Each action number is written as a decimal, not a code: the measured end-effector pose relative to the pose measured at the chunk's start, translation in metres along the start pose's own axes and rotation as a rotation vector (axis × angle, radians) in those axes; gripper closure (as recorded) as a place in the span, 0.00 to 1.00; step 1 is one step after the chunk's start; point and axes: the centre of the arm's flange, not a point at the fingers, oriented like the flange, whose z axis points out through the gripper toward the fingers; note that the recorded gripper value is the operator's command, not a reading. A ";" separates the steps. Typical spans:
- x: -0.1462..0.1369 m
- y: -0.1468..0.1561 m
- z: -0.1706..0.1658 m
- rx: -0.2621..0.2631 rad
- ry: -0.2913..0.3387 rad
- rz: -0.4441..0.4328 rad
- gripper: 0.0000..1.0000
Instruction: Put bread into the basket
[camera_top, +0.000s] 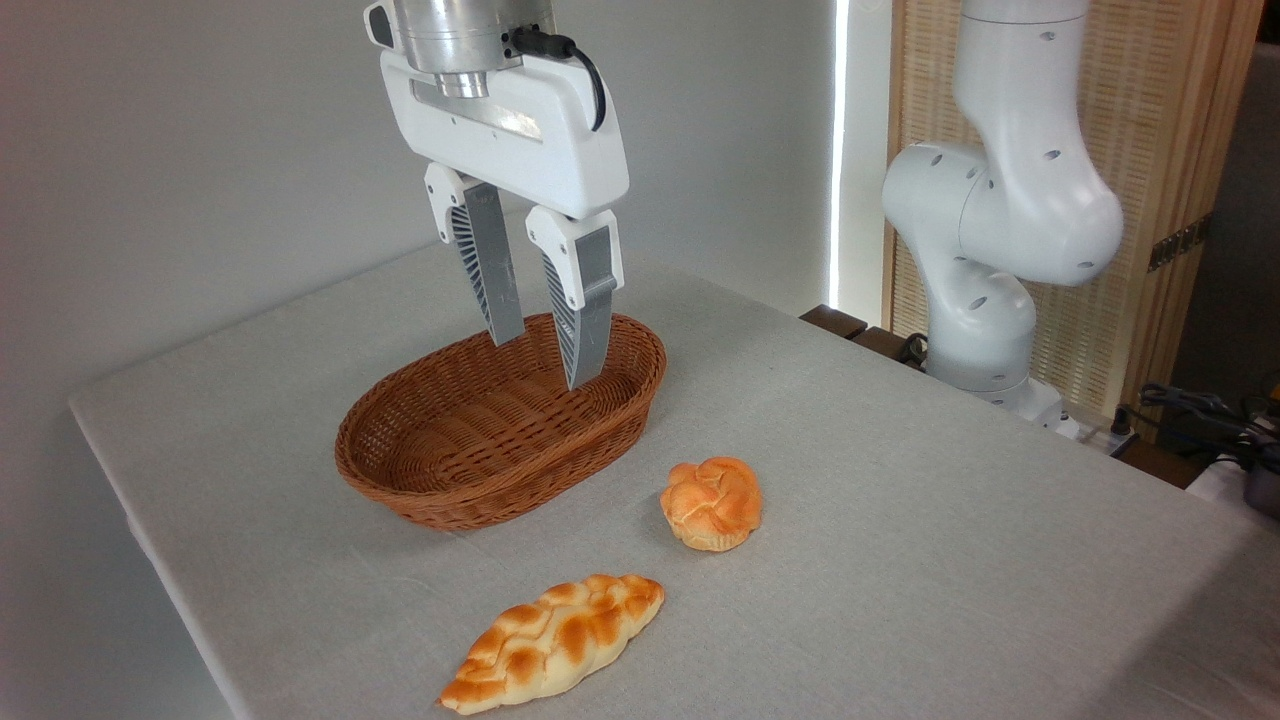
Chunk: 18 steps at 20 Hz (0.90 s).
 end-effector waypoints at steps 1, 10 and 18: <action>0.000 0.000 0.000 0.000 0.000 0.000 0.00; 0.000 0.000 0.000 0.000 0.000 0.000 0.00; 0.003 0.001 0.002 0.009 0.010 0.005 0.00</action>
